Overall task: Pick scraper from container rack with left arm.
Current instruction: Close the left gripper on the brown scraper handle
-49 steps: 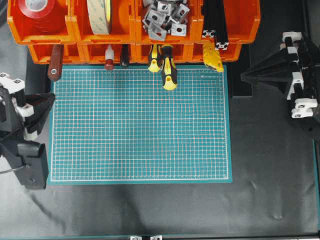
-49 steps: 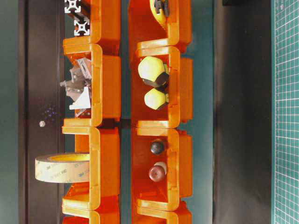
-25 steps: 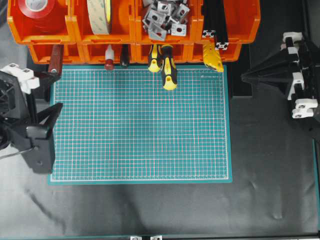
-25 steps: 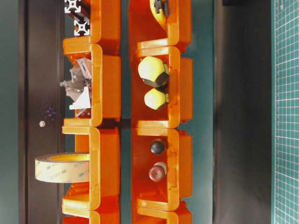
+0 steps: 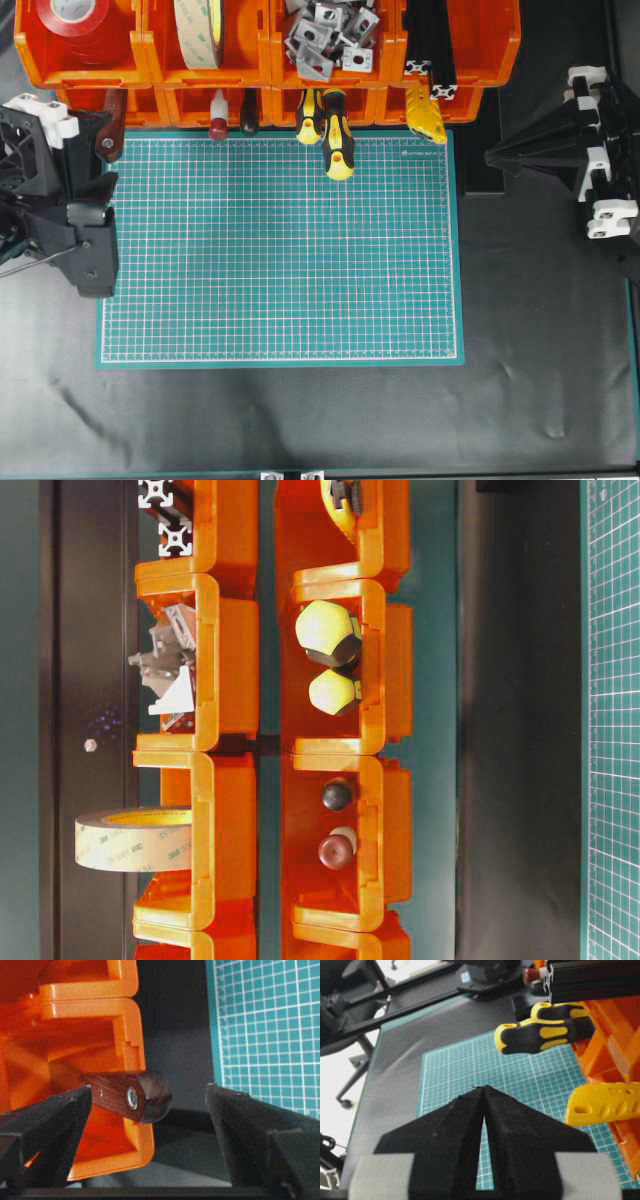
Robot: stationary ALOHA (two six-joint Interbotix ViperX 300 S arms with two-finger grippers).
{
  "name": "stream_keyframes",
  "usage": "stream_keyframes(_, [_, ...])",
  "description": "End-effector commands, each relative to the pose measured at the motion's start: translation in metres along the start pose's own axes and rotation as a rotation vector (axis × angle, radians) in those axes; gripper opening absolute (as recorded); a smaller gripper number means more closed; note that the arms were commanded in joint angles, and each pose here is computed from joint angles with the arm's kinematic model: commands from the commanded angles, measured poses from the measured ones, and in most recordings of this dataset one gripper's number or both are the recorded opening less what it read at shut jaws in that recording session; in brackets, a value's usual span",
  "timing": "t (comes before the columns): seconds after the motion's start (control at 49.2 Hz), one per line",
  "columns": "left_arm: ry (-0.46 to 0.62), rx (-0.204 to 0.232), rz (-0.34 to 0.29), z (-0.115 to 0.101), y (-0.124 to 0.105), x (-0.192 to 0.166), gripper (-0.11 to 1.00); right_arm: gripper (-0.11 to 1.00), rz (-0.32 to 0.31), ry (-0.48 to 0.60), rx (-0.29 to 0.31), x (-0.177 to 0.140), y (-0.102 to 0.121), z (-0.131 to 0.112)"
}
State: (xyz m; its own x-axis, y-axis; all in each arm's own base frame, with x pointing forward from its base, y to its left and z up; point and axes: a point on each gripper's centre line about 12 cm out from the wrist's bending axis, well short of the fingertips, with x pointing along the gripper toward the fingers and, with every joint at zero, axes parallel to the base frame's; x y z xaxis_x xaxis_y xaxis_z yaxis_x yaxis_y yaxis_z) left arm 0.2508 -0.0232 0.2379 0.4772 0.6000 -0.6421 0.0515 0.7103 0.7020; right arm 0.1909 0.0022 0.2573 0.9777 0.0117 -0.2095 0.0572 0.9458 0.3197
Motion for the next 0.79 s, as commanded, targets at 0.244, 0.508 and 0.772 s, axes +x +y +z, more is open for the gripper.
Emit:
stream_keyframes(0.244, [0.017,-0.013,0.013,-0.003,0.008,0.004,0.88,0.00,0.033,-0.011,-0.012,0.001,0.007,0.003])
stream_keyframes(0.508, [-0.046,-0.015,-0.024,0.005,0.005,0.002,0.56,0.00,0.047,-0.005,-0.012,0.001,0.010,0.002])
stream_keyframes(0.772, [-0.055,-0.016,-0.008,0.014,0.008,-0.012,0.36,0.00,0.054,-0.003,-0.013,0.000,0.011,0.001])
